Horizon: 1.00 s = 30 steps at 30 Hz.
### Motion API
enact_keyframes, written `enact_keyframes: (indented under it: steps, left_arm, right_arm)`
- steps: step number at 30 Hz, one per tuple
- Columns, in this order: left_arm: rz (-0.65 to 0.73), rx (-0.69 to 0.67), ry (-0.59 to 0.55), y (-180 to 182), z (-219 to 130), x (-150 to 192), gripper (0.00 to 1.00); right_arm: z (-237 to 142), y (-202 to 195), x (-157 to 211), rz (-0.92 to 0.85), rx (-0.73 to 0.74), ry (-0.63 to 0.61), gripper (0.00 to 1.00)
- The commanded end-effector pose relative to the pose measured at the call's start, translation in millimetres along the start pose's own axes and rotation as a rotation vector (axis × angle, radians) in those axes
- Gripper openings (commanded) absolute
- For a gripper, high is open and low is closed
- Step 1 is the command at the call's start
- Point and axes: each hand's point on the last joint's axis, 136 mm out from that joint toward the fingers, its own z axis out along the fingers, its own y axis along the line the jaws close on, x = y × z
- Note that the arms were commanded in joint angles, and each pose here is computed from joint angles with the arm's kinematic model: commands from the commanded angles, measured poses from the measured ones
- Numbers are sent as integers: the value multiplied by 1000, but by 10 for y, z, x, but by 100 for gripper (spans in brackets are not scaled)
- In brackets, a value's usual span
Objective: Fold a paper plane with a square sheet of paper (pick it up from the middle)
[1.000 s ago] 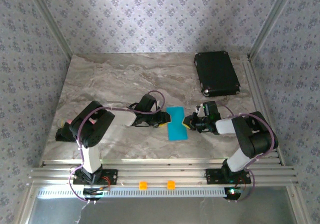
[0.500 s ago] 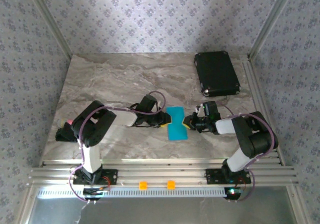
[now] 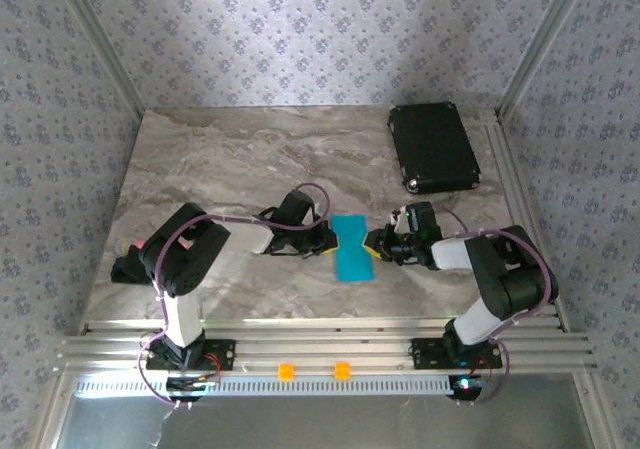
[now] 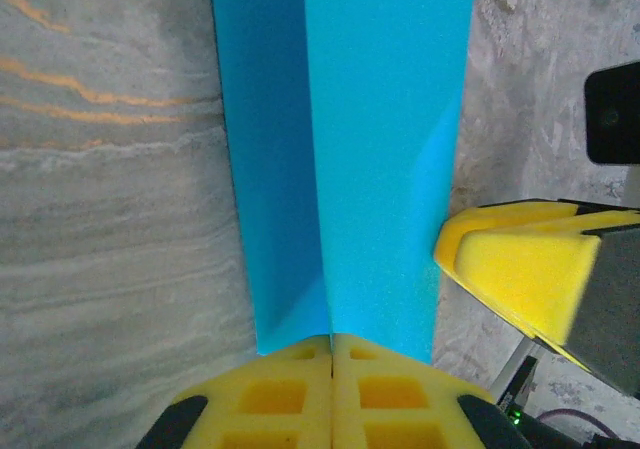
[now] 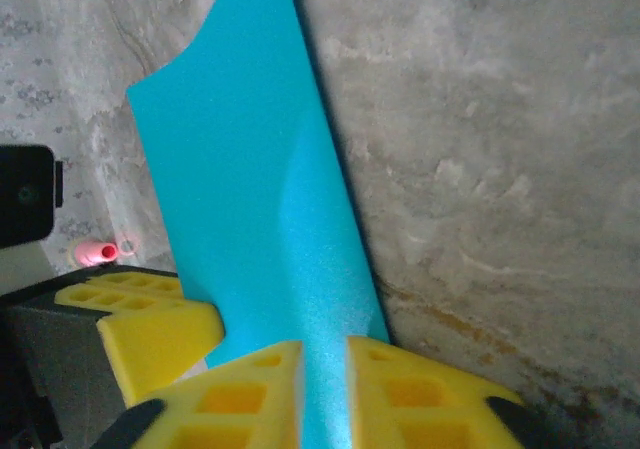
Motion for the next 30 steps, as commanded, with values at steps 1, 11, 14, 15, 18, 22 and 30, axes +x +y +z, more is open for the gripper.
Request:
enact_keyframes:
  steps: [1, 11, 14, 15, 18, 22, 30]
  left_arm:
    - [8, 2, -19, -52, -129, -11, 4]
    - [-21, -32, -21, 64, -470, -67, 3]
    - [-26, -34, -27, 77, -543, -95, 3]
    - [-29, -32, -26, 84, -549, -101, 3]
    - [-29, -23, -18, 58, -550, -100, 3]
    - [-29, -18, -31, 41, -571, -112, 3]
    - [-31, -8, -35, 36, -562, -117, 4]
  right_arm:
    - [-93, 166, -19, -84, 0, -18, 29]
    - [-211, 516, 297, -686, 195, -141, 42]
    - [-161, 599, 464, -901, 242, -186, 43]
    - [-133, 617, 519, -968, 256, -194, 45]
    - [-10, 661, 750, -1245, 306, -192, 47]
    - [109, 713, 911, -1457, 365, -220, 51]
    - [250, 724, 1018, -1640, 465, -232, 54]
